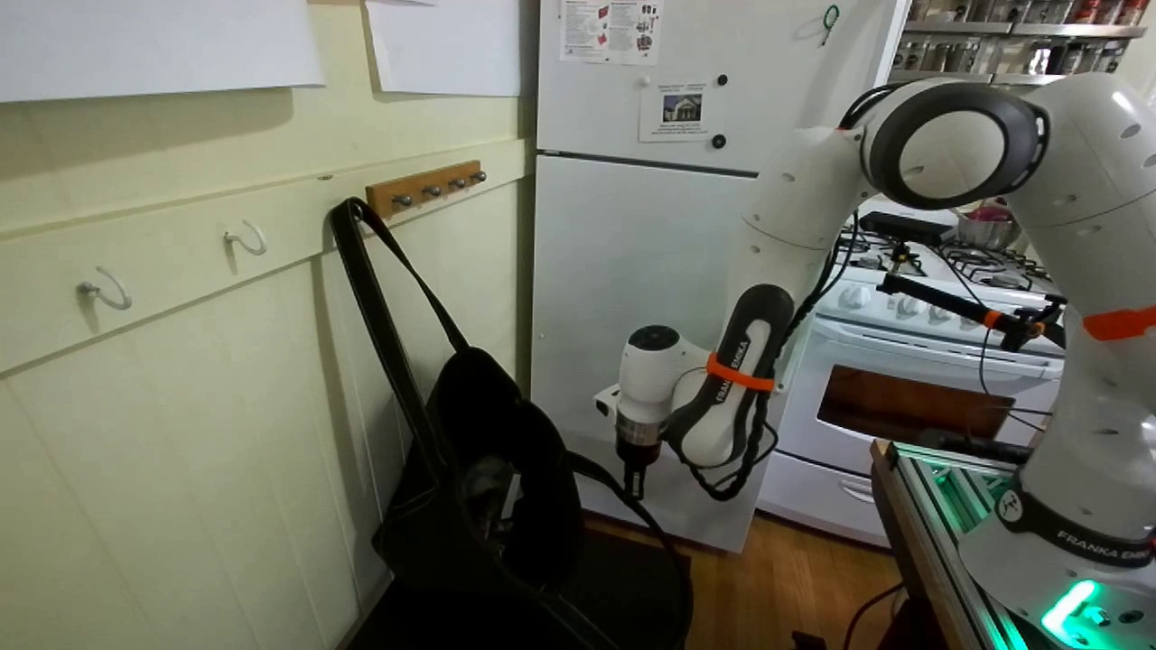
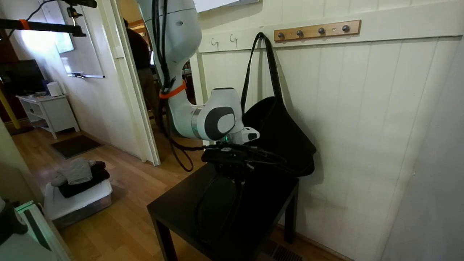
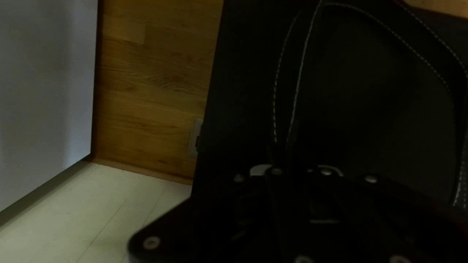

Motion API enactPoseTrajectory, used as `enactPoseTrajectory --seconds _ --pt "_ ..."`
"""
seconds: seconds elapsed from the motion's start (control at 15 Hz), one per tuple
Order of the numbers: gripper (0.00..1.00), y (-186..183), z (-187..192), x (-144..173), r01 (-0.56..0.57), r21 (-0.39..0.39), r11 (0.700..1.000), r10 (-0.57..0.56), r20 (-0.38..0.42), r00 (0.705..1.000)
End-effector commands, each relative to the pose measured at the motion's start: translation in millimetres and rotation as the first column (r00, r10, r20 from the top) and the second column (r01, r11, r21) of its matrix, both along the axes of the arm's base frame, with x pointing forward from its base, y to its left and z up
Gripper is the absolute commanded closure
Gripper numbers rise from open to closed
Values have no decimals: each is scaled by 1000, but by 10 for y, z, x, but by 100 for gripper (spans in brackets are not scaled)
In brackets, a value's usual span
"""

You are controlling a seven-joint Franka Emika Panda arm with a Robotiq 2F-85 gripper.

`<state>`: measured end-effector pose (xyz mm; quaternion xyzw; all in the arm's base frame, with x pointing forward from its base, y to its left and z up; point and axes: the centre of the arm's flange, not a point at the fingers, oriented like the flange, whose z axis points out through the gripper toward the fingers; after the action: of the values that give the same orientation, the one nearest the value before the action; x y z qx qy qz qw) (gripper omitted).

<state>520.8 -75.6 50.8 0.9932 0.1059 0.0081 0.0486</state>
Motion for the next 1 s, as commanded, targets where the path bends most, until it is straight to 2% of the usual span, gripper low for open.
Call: enactPoseTrajectory --seconds 0.0,0.13,0.6,0.93 --pt "97 -48 417 -114 -34 2 999 34 -113 993" --pt "97 -142 597 -83 -26 11 1000 27 -143 989" --pt "97 -340 1133 269 -43 215 976 69 -116 991" --pt "97 -371 1060 377 -36 234 972 86 -206 975"
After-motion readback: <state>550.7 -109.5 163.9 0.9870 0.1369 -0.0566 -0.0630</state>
